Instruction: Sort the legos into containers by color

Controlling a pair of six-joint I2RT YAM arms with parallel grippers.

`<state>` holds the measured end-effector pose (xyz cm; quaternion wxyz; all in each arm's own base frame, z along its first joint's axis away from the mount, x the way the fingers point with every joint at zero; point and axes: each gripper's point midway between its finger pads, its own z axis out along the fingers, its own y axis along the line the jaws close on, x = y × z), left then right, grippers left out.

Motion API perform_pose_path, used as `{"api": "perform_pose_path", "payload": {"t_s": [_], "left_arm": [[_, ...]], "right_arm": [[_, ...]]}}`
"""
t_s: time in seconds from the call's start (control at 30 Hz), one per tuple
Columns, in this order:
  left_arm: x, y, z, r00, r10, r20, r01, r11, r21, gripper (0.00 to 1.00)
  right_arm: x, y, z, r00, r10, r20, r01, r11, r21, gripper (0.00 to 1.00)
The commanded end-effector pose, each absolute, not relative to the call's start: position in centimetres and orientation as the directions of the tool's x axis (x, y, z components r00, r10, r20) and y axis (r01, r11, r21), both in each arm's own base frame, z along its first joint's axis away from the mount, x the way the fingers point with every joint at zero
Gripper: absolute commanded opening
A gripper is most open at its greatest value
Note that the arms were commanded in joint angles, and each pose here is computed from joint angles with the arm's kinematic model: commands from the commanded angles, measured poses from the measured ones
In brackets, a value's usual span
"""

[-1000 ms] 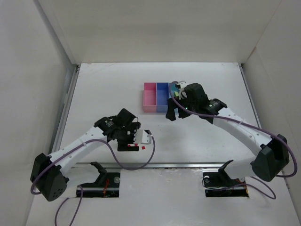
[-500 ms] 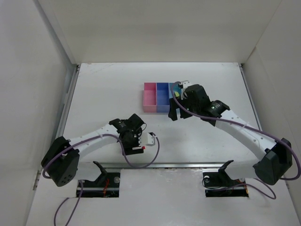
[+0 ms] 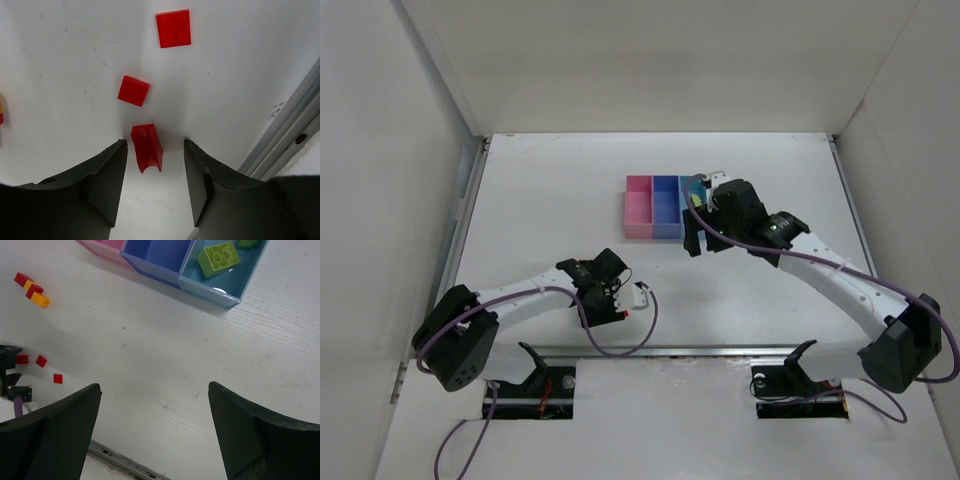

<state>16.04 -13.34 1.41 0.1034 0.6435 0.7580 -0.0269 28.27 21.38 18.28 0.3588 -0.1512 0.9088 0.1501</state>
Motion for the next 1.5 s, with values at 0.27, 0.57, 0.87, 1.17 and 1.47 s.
{"api": "perform_pose_path", "payload": {"t_s": [0.27, 0.57, 0.87, 1.17, 1.47], "left_arm": [[16.9, -12.8, 0.9, -0.196, 0.965, -0.175, 0.963, 0.223, 0.149, 0.0], [21.4, -15.2, 9.7, -0.228, 0.92, -0.32, 0.927, 0.306, 0.219, 0.0], [32.7, -28.6, 27.6, -0.161, 0.567, -0.808, 0.83, 0.521, 0.201, 0.0], [42.6, -35.8, 22.5, -0.444, 0.293, -0.847, 0.687, 0.718, -0.111, 0.0], [46.6, -33.5, 17.1, -0.507, 0.316, -0.802, 0.532, 0.846, -0.003, 0.0]], "right_arm": [[29.8, 21.6, 20.5, -0.653, -0.17, -0.738, -0.382, 0.915, 0.128, 0.94], [30.0, 21.4, 22.3, -0.631, -0.121, -0.767, -0.356, 0.923, 0.148, 0.95], [33.8, 16.3, 26.4, -0.56, 0.189, -0.806, -0.085, 0.955, 0.283, 0.97], [33.9, 10.9, 28.4, -0.497, 0.242, -0.833, 0.055, 0.967, 0.247, 0.98], [32.9, 10.1, 26.5, -0.526, 0.232, -0.818, 0.062, 0.97, 0.235, 0.98]]}}
